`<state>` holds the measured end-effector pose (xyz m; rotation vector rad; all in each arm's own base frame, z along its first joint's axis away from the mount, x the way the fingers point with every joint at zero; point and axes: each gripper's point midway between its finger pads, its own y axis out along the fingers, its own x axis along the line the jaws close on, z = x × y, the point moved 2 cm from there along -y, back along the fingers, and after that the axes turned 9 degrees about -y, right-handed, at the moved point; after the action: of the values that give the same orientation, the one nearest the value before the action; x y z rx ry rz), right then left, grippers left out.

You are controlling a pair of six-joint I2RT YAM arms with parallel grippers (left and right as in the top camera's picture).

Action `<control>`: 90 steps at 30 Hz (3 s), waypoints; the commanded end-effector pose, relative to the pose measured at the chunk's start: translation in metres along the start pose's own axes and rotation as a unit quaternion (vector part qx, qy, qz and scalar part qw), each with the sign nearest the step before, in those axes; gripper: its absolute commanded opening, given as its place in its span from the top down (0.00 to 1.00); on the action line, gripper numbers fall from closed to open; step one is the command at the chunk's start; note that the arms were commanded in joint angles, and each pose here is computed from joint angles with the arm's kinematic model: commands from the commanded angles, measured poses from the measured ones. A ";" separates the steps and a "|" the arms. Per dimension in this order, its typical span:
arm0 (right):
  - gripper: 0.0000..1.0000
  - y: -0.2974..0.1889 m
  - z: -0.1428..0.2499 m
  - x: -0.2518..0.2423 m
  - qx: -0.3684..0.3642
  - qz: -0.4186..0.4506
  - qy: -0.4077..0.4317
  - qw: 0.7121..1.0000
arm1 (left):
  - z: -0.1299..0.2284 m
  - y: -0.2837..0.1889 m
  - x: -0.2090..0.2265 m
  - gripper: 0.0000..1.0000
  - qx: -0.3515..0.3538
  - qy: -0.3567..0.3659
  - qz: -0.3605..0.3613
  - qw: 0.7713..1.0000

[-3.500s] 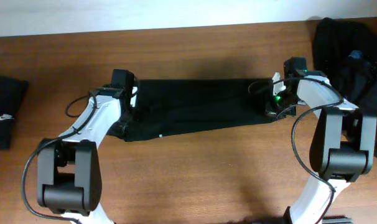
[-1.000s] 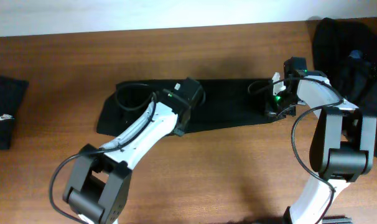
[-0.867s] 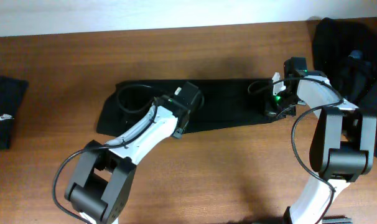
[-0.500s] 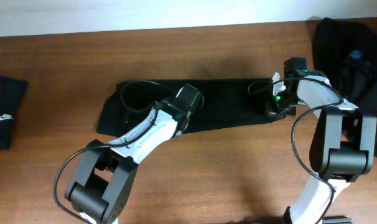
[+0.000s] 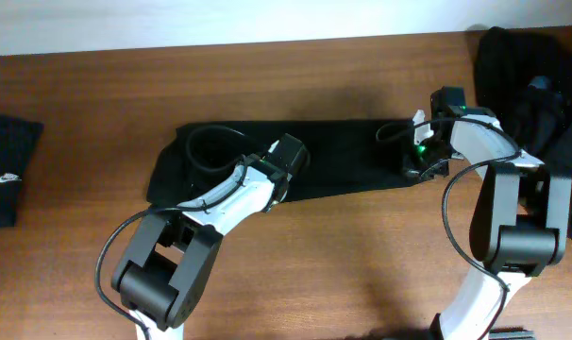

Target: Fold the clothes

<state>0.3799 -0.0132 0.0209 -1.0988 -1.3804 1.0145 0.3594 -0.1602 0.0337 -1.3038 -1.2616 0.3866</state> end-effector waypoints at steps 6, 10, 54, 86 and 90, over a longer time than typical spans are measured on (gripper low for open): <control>0.87 0.022 0.019 -0.006 0.039 0.009 0.004 0.999 | 0.008 0.004 0.000 0.48 0.014 0.021 -0.015 1.000; 0.87 0.022 0.019 -0.006 0.038 0.009 0.004 0.999 | 0.005 -0.008 -0.001 0.48 0.001 0.032 -0.032 0.999; 0.86 0.022 0.020 -0.006 0.042 0.008 0.005 0.999 | 0.010 -0.009 0.003 0.53 0.011 0.028 -0.022 0.999; 0.81 0.022 0.020 -0.006 0.041 0.008 0.005 0.999 | 0.013 -0.009 -0.011 0.58 0.017 0.031 0.021 0.999; 0.81 0.022 0.020 -0.006 0.042 0.008 0.005 0.999 | 0.013 -0.009 -0.012 0.59 0.019 0.032 0.023 0.999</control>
<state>0.3799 -0.0110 0.0215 -1.0882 -1.3875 1.0040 0.3432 -0.1648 0.0312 -1.2931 -1.1759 0.3907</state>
